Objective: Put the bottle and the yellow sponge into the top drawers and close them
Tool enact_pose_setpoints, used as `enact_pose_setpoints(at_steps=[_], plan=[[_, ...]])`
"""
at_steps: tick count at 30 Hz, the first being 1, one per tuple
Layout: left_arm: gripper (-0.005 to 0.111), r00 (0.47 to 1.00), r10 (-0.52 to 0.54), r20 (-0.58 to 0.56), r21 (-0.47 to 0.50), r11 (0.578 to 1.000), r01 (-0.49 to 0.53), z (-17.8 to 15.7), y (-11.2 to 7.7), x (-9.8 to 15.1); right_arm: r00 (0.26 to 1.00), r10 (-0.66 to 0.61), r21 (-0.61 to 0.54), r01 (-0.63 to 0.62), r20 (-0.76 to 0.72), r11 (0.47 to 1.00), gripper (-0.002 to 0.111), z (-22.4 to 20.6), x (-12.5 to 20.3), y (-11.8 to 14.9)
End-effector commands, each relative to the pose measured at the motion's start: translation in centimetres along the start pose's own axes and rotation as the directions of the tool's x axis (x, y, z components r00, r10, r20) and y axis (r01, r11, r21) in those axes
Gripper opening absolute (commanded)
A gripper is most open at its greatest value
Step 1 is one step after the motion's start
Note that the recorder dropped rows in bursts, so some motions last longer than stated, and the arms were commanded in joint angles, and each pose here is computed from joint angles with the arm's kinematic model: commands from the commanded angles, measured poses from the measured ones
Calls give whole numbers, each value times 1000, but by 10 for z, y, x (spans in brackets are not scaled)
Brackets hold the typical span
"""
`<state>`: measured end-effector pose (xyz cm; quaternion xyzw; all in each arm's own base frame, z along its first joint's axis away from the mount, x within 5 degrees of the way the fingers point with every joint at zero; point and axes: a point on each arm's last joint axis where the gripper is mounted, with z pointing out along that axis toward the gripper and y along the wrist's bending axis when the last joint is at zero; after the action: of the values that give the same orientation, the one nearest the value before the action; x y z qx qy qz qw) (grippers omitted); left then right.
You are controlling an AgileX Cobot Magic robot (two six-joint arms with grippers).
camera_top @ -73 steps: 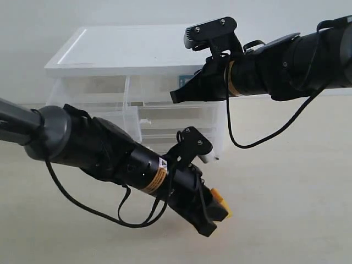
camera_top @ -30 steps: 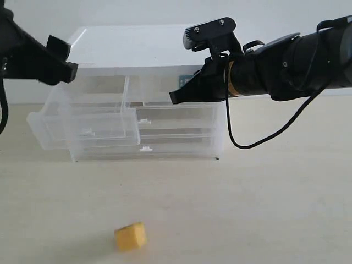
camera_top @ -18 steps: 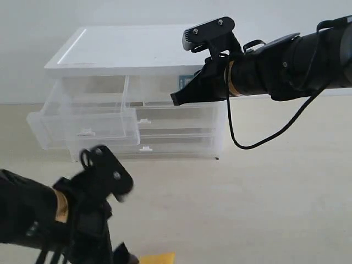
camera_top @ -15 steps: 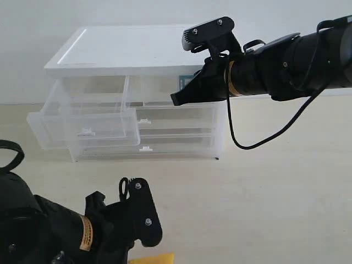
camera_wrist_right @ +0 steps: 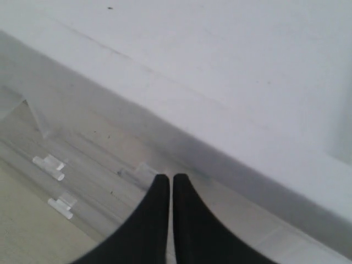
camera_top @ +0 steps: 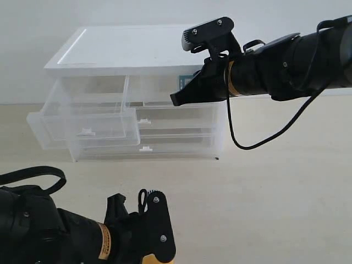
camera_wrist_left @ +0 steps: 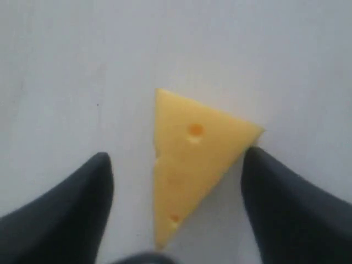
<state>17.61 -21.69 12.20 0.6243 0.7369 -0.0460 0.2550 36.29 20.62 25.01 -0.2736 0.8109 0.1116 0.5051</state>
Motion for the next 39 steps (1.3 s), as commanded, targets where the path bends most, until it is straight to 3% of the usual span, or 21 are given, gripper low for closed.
enact_pose_setpoints(at_steps=[1, 3, 4, 10, 16, 25, 29, 34, 39], plan=[[24, 1000, 0, 2, 0, 1000, 0, 2, -1, 2, 1000, -5, 5, 5, 6, 1000, 0, -1, -2, -2], [7, 1000, 5, -18, 11, 1000, -5, 6, -3, 4, 1000, -5, 5, 5, 6, 1000, 0, -1, -2, -2], [4, 999, 16, -33, 18, 1000, -15, 9, -3, 6, 1000, -5, 5, 5, 6, 1000, 0, -1, -2, -2], [4, 1000, 18, -24, 13, 1000, -18, 6, -2, 5, 1000, -5, -10, 5, 5, 1000, 0, -1, -2, 0], [4, 1000, 8, -23, -4, 1000, -9, -25, 4, 2, 1000, -5, -6, 5, 5, 1000, 0, -1, -2, -1], [4, 986, -43, 163, -118, 991, 63, -89, 18, -12, 1000, -5, -4, 5, 5, 1000, 0, -1, -2, -1], [4, 954, -26, 298, -188, 978, 86, -132, 20, -17, 1000, -5, -4, 5, 5, 1000, 0, -1, -2, -1], [4, 897, 37, 440, -339, 932, 128, -189, 36, -22, 1000, -5, -4, 5, 5, 1000, 0, -1, -2, -1], [4, 897, -14, 441, -510, 819, 264, -219, 85, -12, 1000, -1, -12, 1, 5, 1000, 0, -1, -2, 0]])
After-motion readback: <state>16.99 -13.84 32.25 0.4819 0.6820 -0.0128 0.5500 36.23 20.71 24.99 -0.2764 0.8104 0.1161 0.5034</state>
